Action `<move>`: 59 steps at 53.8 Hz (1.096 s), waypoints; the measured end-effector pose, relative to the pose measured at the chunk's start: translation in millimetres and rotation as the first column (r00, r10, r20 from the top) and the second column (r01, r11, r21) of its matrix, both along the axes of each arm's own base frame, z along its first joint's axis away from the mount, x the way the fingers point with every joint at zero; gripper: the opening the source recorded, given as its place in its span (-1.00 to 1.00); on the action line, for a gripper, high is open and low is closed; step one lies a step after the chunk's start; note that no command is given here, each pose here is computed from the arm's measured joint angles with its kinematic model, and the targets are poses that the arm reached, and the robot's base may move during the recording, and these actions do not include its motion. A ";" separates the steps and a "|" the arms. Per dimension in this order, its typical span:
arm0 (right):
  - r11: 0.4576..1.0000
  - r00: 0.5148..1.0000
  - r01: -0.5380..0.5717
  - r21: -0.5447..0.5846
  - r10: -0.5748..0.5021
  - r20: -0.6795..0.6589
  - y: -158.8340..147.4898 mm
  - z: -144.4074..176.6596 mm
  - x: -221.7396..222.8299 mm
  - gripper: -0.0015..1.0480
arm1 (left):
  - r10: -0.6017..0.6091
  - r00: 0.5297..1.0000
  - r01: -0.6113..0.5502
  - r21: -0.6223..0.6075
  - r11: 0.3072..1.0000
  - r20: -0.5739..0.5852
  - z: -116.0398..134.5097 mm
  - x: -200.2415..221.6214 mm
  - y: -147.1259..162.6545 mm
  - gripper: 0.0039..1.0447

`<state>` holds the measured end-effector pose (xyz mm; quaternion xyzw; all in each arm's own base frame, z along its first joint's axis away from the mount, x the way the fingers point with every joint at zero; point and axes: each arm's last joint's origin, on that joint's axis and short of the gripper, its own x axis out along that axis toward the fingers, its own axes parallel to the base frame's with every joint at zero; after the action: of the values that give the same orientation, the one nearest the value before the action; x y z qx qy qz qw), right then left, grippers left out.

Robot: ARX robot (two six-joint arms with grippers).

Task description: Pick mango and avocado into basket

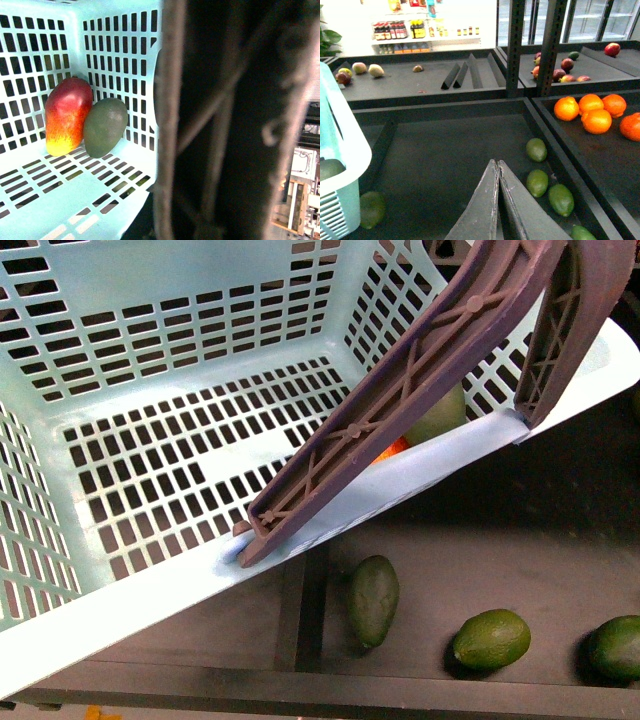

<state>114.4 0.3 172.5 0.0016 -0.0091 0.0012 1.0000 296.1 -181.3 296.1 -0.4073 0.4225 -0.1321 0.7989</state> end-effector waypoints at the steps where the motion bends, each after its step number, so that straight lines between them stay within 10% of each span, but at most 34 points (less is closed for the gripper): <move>1: 1.000 1.000 0.000 0.000 0.000 0.000 0.0 0.0 -0.2 -0.96 | 0.000 1.000 0.000 0.000 1.000 0.000 0.0 0.0 0.0 -0.93; 32: 1.000 1.000 0.001 -0.001 -0.001 -0.006 -0.1 -3.5 -17.3 -0.95 | 0.000 1.000 0.000 -0.001 1.000 -0.001 0.0 -0.1 -0.1 -0.93; 59: 1.000 1.000 0.001 0.000 -0.001 -0.006 -0.1 -3.5 -17.4 0.66 | 0.000 1.000 0.000 0.000 1.000 0.000 0.0 -0.1 -0.1 -0.93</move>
<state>97.0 0.3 169.1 0.0014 -0.0062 0.0008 1.0000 296.0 -181.4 296.1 -0.4072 0.4226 -0.1322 0.7988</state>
